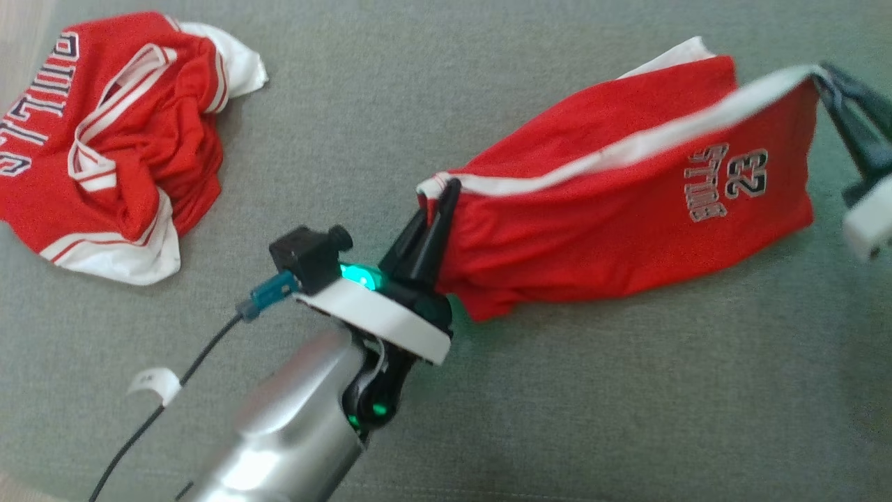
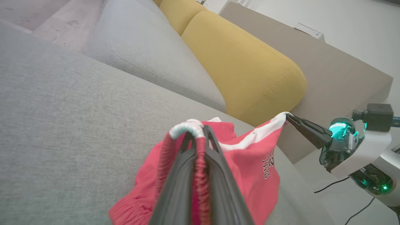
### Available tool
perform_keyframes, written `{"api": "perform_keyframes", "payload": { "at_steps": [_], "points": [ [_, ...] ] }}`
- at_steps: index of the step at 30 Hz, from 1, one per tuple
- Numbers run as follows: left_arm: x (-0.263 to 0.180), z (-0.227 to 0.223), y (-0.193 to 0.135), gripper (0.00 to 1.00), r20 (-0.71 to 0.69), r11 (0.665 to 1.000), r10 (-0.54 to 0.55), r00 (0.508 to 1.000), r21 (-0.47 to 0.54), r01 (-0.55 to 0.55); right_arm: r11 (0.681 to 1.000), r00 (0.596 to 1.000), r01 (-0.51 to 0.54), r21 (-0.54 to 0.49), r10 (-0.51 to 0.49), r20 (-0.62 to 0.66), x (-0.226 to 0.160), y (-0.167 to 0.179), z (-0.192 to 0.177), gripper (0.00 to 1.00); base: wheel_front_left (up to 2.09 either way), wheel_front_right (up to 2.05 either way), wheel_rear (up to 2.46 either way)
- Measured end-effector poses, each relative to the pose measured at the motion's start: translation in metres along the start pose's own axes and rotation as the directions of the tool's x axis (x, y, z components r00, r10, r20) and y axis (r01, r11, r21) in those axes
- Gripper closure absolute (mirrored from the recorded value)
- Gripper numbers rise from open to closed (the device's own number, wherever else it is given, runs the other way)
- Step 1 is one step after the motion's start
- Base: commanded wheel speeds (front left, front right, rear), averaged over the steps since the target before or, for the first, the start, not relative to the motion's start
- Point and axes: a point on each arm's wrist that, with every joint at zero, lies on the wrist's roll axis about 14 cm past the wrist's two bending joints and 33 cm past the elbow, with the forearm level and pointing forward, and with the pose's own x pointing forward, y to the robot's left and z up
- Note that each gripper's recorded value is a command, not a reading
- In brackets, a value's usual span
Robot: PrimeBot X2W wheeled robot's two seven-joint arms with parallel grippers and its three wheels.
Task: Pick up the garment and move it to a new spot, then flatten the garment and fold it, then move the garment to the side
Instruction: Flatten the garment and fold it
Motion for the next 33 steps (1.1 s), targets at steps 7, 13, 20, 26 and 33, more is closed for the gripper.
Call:
{"api": "perform_keyframes", "payload": {
  "at_steps": [7,13,20,26,33],
  "points": [
    [0.010,0.006,0.026,1.00,0.017,0.998,0.062,0.998,-0.003,-0.062,0.998,0.998,-0.056,-0.034,0.055,-0.012,0.044,0.001,-0.005,1.00,0.00,0.00,0.00],
    [0.014,0.010,0.045,0.44,0.036,0.994,0.113,0.993,-0.007,-0.113,0.992,0.992,-0.120,-0.026,0.119,-0.051,0.071,0.018,-0.021,0.20,0.00,0.00,0.00],
    [0.012,0.022,0.056,0.00,0.078,0.985,0.152,0.985,0.075,-0.158,0.991,0.997,-0.082,0.110,0.082,-0.004,0.078,0.015,-0.018,0.00,0.00,0.00,0.00],
    [-0.016,0.019,0.058,0.00,0.106,0.944,0.218,0.970,0.231,-0.237,0.946,0.998,-0.026,0.324,0.043,-0.045,0.059,0.021,-0.027,0.00,0.00,0.00,0.00],
    [-0.052,0.030,0.060,0.00,0.185,0.877,0.288,0.940,0.343,-0.337,0.818,0.981,0.024,0.575,0.091,-0.171,0.048,0.054,-0.063,0.00,0.00,0.00,0.00]
  ]
}}
